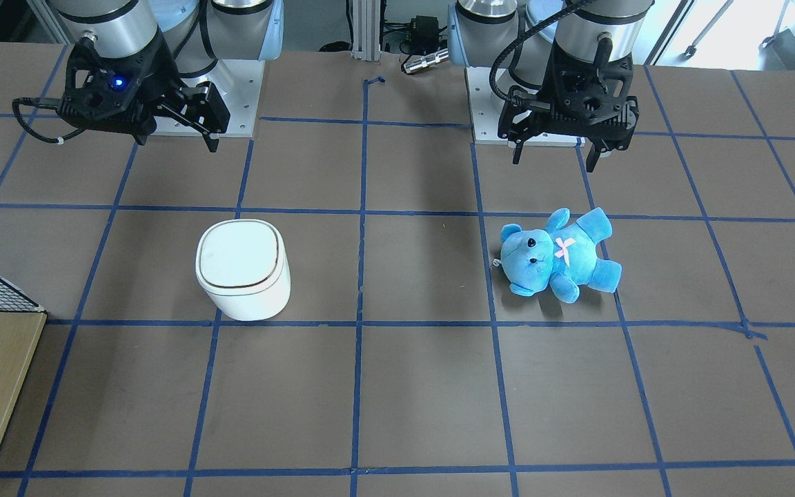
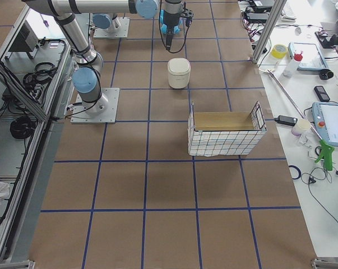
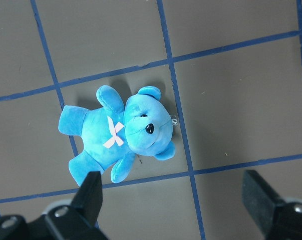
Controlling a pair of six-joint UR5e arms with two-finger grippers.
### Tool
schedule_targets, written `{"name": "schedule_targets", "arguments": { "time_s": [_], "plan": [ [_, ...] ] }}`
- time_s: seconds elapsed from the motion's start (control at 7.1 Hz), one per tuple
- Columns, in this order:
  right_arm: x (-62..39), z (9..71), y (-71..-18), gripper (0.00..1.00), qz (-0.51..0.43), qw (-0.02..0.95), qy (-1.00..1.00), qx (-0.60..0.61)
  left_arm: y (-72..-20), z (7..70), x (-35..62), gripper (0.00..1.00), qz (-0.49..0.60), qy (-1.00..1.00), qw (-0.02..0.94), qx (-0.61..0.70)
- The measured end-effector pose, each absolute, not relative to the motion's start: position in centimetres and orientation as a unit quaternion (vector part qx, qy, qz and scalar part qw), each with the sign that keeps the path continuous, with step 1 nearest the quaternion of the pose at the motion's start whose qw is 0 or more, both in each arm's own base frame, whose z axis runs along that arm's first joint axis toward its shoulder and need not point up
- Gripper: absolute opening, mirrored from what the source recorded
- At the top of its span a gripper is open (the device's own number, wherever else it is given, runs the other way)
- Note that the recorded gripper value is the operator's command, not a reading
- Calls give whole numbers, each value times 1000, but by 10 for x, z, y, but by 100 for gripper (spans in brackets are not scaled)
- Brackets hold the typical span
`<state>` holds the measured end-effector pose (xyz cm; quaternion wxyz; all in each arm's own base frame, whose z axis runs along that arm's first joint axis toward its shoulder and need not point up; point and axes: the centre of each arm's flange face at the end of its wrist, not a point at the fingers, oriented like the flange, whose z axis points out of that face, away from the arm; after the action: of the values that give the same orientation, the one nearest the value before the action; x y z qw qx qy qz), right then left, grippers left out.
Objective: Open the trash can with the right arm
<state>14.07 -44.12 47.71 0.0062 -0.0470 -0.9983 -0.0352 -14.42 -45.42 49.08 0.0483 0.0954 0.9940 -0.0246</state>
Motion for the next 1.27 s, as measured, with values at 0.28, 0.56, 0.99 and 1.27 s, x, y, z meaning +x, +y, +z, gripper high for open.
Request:
{"name": "schedule_targets", "arguments": {
  "time_s": [0.28,0.56,0.99,1.27],
  "plan": [
    [141,477,-442,100,-35,6,-998,-47,-454,491,-144,100,-25,994,48,95],
    [141,475,-442,100,-35,6,-998,-46,-454,491,-144,100,-25,994,48,95],
    [140,476,-443,100,-33,6,-998,-48,-454,491,-144,100,-25,994,48,95],
    [140,475,-444,100,-31,5,-998,-49,-454,491,-144,100,-25,994,49,95]
  ]
}}
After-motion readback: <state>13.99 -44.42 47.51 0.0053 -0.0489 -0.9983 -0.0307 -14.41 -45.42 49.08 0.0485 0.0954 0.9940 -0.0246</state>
